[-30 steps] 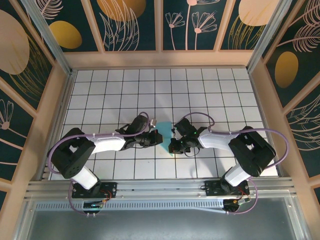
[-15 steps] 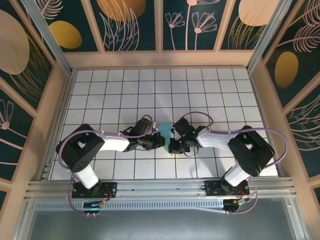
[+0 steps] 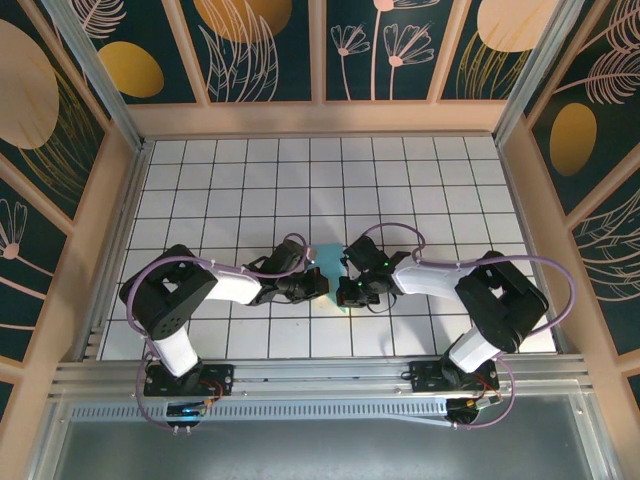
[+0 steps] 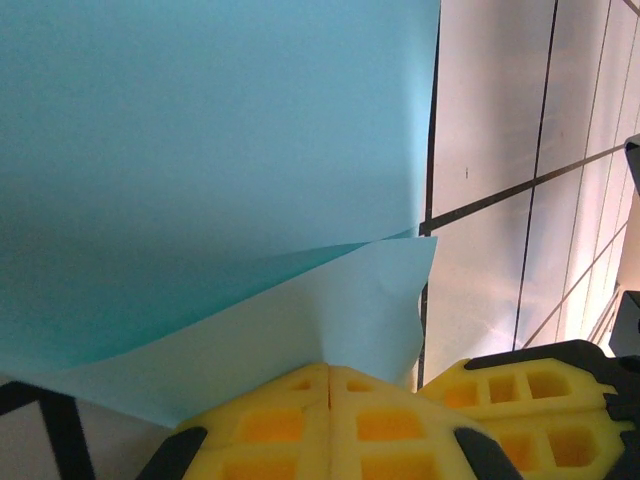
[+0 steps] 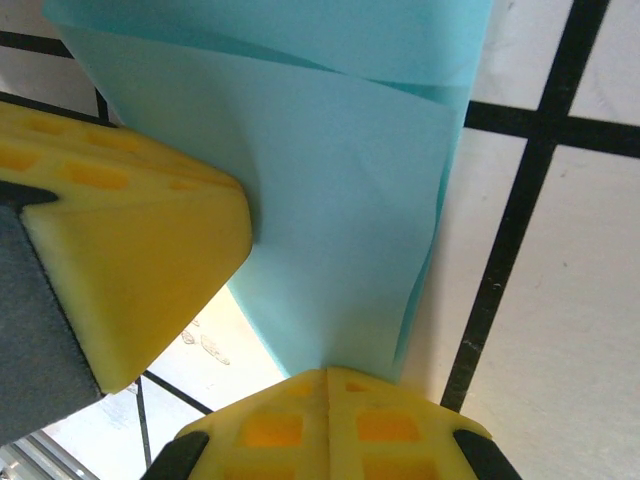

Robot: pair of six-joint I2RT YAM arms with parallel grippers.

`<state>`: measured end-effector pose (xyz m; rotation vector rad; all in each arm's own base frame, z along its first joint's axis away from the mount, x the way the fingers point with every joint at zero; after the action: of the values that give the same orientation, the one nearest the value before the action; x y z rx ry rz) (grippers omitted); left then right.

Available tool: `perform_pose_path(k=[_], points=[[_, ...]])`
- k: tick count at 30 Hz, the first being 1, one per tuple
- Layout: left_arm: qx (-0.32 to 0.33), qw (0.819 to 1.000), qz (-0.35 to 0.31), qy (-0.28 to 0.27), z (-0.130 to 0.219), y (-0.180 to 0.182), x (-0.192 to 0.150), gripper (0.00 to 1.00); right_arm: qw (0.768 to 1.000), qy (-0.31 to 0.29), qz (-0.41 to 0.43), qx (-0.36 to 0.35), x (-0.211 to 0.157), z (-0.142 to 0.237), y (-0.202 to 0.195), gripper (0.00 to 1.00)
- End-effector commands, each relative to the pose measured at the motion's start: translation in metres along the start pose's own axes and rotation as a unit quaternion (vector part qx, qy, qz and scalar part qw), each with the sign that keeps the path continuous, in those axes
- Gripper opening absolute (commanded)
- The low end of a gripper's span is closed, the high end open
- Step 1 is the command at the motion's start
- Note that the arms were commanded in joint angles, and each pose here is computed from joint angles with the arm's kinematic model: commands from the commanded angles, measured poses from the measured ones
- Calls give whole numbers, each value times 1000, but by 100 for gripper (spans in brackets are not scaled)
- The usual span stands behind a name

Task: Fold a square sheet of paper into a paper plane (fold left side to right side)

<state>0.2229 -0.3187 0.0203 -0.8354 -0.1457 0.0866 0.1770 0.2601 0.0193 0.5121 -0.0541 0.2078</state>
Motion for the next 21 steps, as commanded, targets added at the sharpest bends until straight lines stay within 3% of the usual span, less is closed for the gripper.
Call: perform_pose_path(k=[1, 21], points=[[45, 999, 0, -23, 0, 26, 4, 0, 986, 61, -37, -153, -43, -14, -72, 0], [116, 989, 19, -91, 42, 87, 62, 0, 986, 67, -37, -151, -47, -16, -72, 0]])
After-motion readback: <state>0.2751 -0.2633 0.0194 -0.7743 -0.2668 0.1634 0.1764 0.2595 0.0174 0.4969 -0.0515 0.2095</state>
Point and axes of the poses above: each hand's point on the last joint's axis, 136 mm out from that joint toward the fingers, its own z axis back along the fingers, its own y axis along the line the jaws close on, x = y × z, the point moved 1 cm from there along z, back along the fingers, and after that the axes turned 2 degrees about z, right-handed, at the moved point
